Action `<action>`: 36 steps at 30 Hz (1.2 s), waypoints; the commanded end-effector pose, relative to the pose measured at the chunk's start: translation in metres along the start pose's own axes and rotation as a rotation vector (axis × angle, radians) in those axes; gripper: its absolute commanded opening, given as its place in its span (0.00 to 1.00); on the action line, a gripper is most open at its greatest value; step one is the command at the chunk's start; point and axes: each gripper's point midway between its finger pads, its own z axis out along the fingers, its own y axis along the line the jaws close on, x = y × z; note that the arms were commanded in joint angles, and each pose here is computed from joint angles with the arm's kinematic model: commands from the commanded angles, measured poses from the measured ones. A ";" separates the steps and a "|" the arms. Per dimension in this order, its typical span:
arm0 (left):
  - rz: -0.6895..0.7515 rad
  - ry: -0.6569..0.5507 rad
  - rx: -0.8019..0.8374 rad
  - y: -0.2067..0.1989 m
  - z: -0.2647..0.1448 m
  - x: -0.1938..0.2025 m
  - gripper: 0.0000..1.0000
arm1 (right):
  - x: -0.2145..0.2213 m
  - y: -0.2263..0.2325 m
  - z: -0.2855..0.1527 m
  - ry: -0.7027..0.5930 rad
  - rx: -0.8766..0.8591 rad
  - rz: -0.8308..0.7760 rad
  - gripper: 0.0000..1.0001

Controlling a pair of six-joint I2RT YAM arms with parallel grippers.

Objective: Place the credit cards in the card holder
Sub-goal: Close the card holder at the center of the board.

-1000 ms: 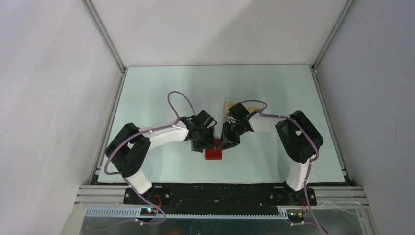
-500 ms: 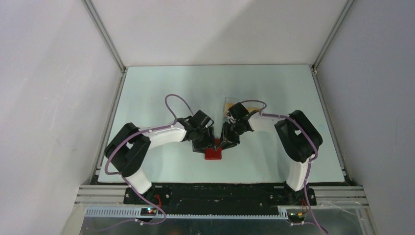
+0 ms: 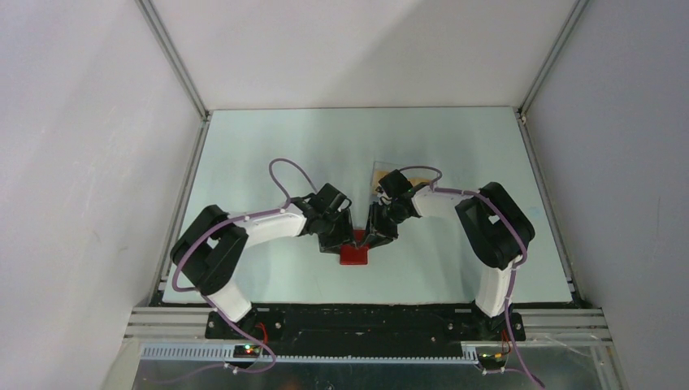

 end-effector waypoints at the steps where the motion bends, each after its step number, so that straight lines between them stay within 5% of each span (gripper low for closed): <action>1: -0.029 -0.086 -0.036 0.012 0.014 -0.017 0.60 | 0.009 -0.048 0.024 0.012 0.175 0.000 0.33; 6: -0.040 -0.079 -0.042 0.013 0.019 -0.017 0.54 | 0.010 -0.048 0.028 0.024 0.185 -0.008 0.33; 12: 0.001 -0.088 0.025 0.000 0.007 -0.019 0.63 | 0.010 -0.048 0.027 0.023 0.190 -0.011 0.33; 36: -0.033 -0.087 0.012 0.004 0.023 -0.026 0.63 | 0.011 -0.048 0.029 0.033 0.184 -0.010 0.33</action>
